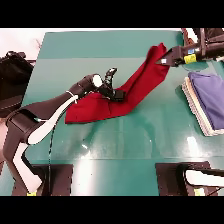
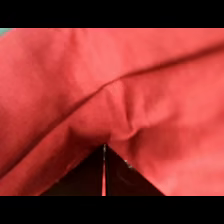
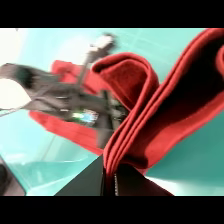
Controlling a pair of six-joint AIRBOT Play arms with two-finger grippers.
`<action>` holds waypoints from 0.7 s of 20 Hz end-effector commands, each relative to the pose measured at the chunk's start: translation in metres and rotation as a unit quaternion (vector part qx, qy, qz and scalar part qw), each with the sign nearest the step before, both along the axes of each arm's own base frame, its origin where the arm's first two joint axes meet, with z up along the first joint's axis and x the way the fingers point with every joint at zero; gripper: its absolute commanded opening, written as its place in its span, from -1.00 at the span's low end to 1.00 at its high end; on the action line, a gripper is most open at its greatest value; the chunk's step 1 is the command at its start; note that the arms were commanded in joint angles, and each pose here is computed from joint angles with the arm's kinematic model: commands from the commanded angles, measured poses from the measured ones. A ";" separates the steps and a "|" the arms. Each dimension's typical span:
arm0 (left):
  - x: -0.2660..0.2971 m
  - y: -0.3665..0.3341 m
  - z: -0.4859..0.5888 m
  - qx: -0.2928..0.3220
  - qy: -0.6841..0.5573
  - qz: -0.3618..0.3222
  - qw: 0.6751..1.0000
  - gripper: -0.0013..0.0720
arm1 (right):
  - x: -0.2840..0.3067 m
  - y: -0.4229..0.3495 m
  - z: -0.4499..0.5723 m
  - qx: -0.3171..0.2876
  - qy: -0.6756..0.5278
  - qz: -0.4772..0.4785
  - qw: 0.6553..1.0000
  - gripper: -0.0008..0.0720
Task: Fold the shirts.
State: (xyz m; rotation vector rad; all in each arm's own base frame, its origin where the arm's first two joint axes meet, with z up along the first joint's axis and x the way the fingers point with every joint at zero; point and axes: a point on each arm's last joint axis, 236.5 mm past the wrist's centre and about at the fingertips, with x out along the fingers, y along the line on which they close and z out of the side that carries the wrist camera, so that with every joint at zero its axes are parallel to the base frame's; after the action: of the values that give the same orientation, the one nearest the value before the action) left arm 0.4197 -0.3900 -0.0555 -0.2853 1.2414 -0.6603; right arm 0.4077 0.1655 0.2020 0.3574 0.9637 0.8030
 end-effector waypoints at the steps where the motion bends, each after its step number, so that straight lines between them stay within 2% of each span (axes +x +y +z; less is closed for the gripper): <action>1: -0.002 -0.001 -0.003 0.006 0.003 -0.007 1.000 -0.89 | -0.010 0.039 0.026 0.011 -0.028 0.028 0.999 -0.93; 6: 0.032 0.031 0.049 0.001 -0.026 0.002 1.000 -0.89 | -0.016 0.082 0.034 0.026 -0.053 0.049 0.997 -0.93; 10: 0.081 0.130 0.151 0.033 -0.124 0.058 0.990 -0.89 | -0.026 0.142 0.044 0.055 -0.083 0.075 0.992 -0.93; 14: 0.087 0.233 0.257 0.062 -0.222 0.126 0.965 -0.89 | -0.048 0.250 0.014 0.100 -0.068 0.119 0.986 -0.93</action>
State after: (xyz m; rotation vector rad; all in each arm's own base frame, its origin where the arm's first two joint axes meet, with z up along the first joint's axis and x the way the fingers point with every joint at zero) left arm 0.5085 -0.2279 0.1376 -0.2259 0.9103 -0.4984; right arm 0.3730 0.3470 0.2273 0.3104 0.8347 1.0662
